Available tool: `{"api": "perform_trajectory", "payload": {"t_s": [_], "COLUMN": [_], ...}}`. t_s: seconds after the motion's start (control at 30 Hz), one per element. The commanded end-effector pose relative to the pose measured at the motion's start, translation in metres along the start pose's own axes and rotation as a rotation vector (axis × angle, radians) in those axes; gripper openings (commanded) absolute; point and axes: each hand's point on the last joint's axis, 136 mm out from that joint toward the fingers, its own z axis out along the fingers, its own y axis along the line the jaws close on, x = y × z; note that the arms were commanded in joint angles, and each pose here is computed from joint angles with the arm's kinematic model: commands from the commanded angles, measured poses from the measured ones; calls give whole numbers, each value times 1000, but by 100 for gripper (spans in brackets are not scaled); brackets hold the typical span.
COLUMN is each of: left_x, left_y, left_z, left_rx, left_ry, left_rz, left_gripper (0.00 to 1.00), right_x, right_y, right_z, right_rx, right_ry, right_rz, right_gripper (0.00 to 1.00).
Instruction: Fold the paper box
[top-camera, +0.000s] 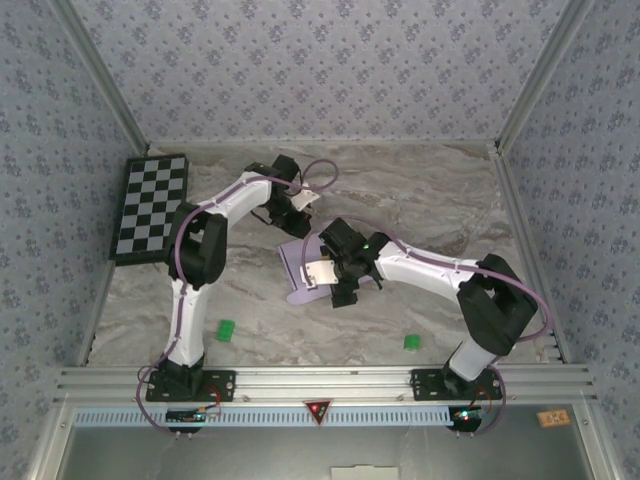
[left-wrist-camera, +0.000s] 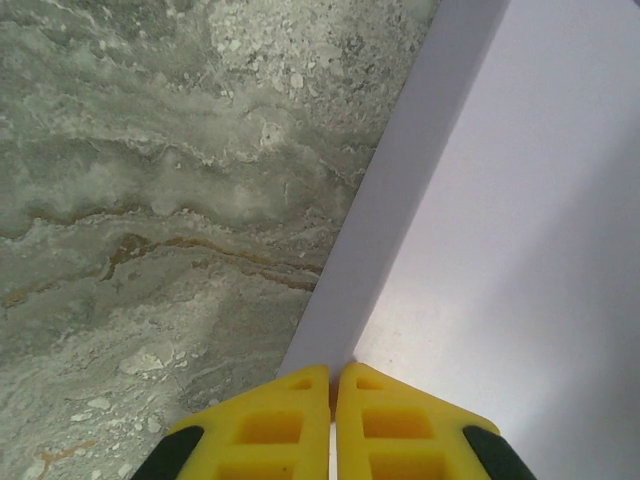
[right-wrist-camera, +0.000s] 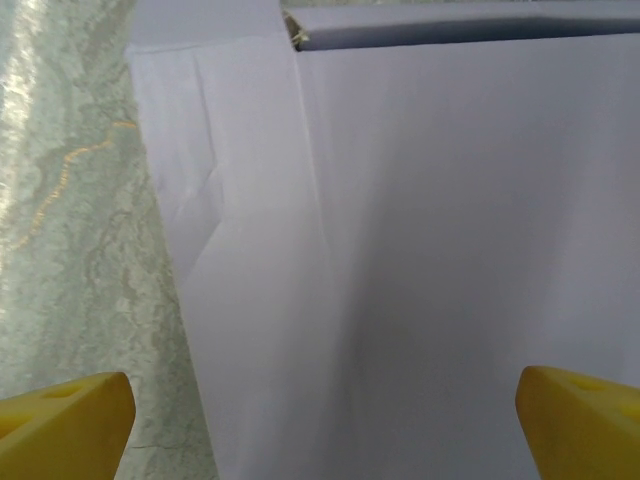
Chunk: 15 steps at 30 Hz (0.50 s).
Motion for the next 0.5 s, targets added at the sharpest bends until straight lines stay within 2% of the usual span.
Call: {"api": "perform_trajectory", "payload": {"t_s": [0.0,0.47], "left_x": [43,49], "left_y": [49,58], "left_z": [43,45], "left_rx": [-167,-207], "left_ry": [188,225], "left_rz": [-32,-27], "left_gripper": [7,5], "right_x": [8,4], "right_y": [-5,-16], "right_z": [6,-3], "right_rx": [13,-7], "right_ry": [20,-58], "right_rz": [-55,-121], "right_gripper": [99,97]}}
